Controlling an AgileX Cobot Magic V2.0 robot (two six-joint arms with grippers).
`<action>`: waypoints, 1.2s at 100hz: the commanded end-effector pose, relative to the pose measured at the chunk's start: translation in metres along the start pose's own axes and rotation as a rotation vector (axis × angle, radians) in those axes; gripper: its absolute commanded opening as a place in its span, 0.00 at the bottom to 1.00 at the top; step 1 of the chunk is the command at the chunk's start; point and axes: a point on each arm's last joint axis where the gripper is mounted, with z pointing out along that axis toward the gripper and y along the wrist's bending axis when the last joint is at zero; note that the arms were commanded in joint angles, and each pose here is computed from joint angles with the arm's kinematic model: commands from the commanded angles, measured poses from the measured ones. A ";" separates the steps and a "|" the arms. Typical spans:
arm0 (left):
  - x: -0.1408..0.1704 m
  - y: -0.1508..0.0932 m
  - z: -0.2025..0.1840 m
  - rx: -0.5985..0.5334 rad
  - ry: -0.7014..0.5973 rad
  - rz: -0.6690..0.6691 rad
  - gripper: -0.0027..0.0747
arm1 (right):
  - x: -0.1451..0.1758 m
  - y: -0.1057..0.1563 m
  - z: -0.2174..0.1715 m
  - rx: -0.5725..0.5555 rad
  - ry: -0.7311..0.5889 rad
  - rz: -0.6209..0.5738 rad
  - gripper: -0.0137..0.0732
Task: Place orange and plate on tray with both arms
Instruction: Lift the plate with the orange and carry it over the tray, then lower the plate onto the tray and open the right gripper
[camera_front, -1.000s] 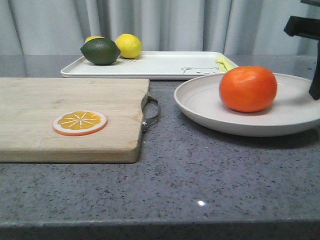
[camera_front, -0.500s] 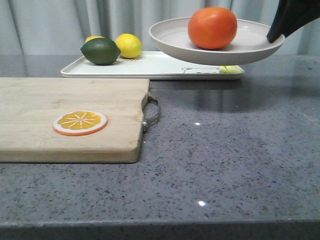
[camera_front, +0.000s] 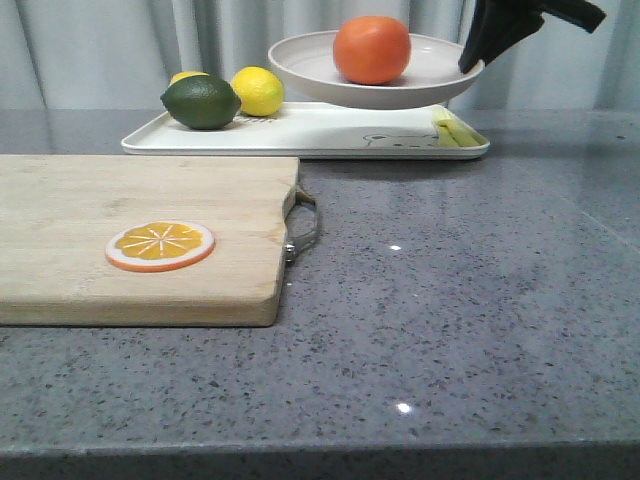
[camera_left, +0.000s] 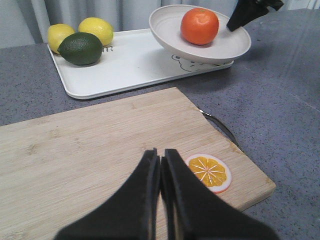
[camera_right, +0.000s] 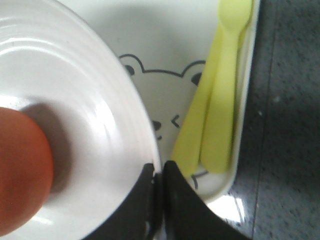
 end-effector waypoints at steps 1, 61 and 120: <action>-0.015 -0.001 -0.003 0.001 -0.097 -0.016 0.01 | -0.016 0.021 -0.026 -0.061 -0.115 -0.018 0.08; -0.015 -0.001 -0.003 0.001 -0.097 -0.016 0.01 | -0.039 0.012 0.028 -0.085 -0.178 0.036 0.08; -0.015 -0.001 -0.003 0.001 -0.097 -0.016 0.01 | -0.038 0.008 0.037 -0.082 -0.165 0.042 0.33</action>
